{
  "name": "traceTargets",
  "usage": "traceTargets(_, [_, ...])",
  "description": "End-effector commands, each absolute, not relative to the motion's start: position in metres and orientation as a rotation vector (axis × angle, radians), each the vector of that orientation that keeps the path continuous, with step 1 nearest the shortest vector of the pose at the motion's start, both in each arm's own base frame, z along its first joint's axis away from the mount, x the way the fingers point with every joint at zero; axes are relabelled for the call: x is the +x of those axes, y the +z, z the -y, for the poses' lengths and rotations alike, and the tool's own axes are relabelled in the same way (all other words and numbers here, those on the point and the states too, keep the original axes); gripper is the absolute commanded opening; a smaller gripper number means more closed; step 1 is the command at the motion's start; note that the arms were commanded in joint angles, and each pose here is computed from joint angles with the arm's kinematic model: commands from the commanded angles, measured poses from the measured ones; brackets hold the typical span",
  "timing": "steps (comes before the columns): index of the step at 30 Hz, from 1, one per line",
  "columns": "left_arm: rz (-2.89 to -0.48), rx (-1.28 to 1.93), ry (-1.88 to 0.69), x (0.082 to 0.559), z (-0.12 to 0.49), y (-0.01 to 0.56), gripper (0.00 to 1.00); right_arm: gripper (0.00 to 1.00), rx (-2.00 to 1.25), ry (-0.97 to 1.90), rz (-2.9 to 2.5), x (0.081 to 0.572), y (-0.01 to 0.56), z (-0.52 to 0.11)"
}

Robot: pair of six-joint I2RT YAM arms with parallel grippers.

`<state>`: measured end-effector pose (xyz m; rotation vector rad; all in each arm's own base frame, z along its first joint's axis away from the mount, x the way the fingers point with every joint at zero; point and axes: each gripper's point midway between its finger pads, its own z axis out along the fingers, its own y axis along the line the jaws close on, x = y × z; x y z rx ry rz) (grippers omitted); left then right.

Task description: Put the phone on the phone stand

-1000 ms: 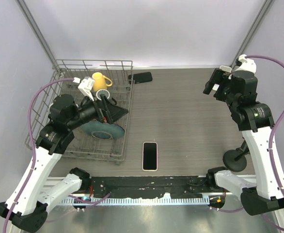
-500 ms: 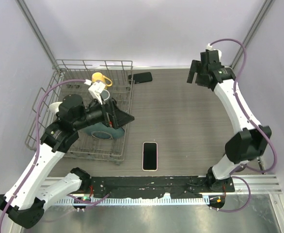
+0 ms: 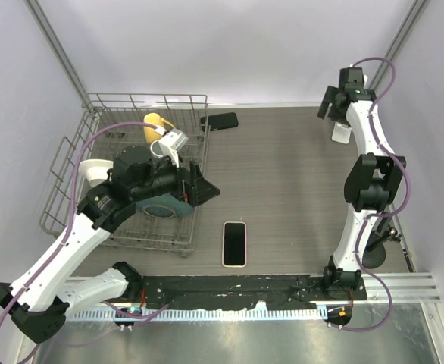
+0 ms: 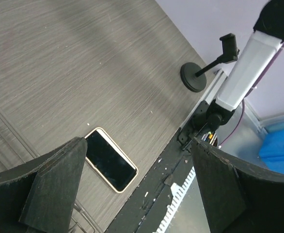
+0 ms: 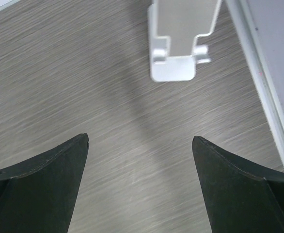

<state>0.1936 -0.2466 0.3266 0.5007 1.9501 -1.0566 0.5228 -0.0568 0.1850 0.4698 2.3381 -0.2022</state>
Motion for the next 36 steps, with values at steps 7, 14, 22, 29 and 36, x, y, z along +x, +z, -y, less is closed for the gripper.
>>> traceTargets(7, [-1.909, 0.636, -0.981, 0.189, 0.264, 0.33, 0.94, 0.94, 0.377, -0.215, -2.343, 0.555, 0.179, 0.109])
traceTargets(14, [-1.887, 0.738, -0.965, 0.175, 0.276, 0.332, 0.95, 0.96, 0.318, -0.265, -2.381, 0.569, 0.154, 0.125])
traceTargets(22, [-1.878, 0.772, -0.935, 0.172, 0.275, 0.33, 0.95, 0.85, 0.363, -0.244, -2.406, 0.573, 0.129, 0.137])
traceTargets(29, [-1.881, 0.774, -0.937, 0.172, 0.276, 0.329, 0.96, 0.76, 0.426, -0.251, -2.352, 0.579, 0.135, 0.147])
traceTargets(36, [-1.878, 0.767, -0.946, 0.174, 0.279, 0.328, 0.96, 0.67, 0.47, -0.244, -2.312, 0.589, 0.13, 0.157])
